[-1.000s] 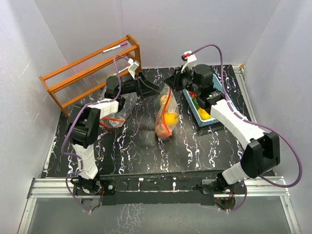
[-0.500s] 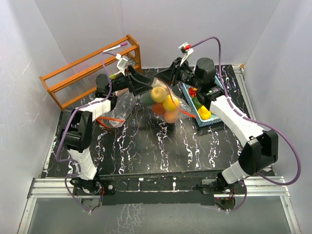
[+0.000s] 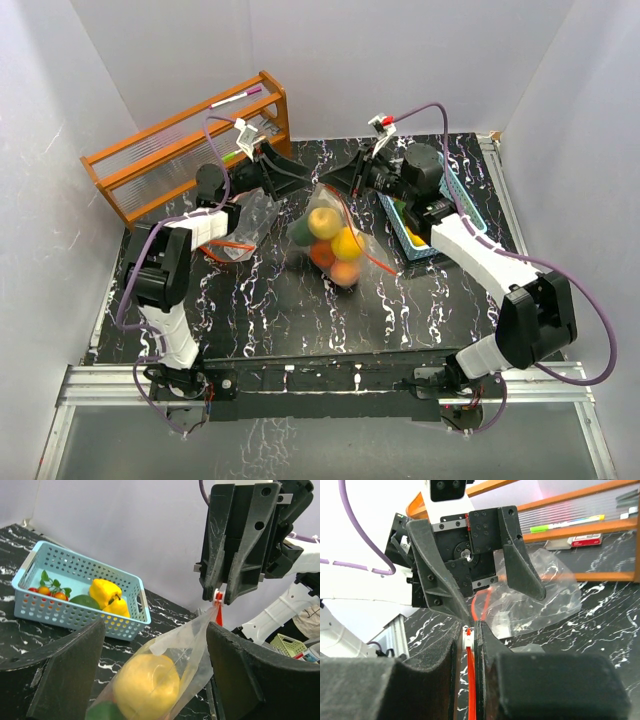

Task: Open the zip-top bag and remove the fake food
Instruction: Unzip the zipper food storage bag at the center of the board.

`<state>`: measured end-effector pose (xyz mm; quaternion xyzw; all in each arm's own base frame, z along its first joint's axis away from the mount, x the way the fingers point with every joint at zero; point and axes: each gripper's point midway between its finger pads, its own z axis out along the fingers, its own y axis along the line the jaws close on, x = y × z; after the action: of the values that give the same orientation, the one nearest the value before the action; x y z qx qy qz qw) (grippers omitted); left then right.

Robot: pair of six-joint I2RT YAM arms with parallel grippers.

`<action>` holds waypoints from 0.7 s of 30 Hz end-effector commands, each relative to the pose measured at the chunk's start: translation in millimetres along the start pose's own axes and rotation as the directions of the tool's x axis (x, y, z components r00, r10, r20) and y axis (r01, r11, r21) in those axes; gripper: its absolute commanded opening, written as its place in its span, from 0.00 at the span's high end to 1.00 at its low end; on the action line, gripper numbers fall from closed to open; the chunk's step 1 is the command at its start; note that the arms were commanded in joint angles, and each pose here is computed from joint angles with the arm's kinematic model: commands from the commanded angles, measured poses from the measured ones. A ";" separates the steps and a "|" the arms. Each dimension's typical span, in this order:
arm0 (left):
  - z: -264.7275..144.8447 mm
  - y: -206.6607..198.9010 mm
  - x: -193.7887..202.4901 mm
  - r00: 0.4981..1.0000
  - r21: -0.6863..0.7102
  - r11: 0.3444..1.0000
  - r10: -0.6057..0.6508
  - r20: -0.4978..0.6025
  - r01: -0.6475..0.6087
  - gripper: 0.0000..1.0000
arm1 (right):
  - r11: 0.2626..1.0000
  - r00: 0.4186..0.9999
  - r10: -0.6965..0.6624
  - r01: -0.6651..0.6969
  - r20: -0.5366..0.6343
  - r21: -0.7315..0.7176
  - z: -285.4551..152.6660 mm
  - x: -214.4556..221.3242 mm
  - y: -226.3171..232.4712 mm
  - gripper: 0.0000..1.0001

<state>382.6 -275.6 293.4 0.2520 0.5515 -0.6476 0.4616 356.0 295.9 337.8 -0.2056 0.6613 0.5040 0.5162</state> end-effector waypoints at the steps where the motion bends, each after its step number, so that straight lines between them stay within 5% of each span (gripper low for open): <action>1: -0.2 -17.9 -20.0 0.991 -0.030 0.991 0.130 0.024 -0.129 0.20 | 0.994 0.992 -0.029 0.042 0.123 -0.098 -6.9 -32.7 34.8 0.93; 8: -1.6 -17.4 -22.1 0.988 -0.055 0.987 0.154 0.029 -0.152 0.17 | 0.995 0.997 0.007 0.000 0.073 -0.100 -3.3 -12.1 34.9 0.92; 10: -0.8 -18.4 -19.1 0.988 -0.040 0.988 0.151 0.025 -0.150 0.31 | 0.996 0.997 0.015 -0.008 0.077 -0.087 -7.5 -7.1 34.0 0.92; 12: 0.7 -19.5 -18.4 0.989 -0.015 0.989 0.144 0.029 -0.144 0.35 | 0.996 0.997 0.023 -0.016 0.079 -0.090 -8.9 -4.7 35.2 0.92; 21: 4.0 -25.8 -21.7 0.985 0.021 0.986 0.166 0.053 -0.168 0.27 | 0.991 0.997 0.023 -0.013 0.072 -0.130 -12.3 -9.4 48.1 0.92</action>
<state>381.3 -273.0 299.2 0.2504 0.5480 -0.6303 0.4895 331.5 305.2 323.4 -0.1904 0.6602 0.5430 0.4829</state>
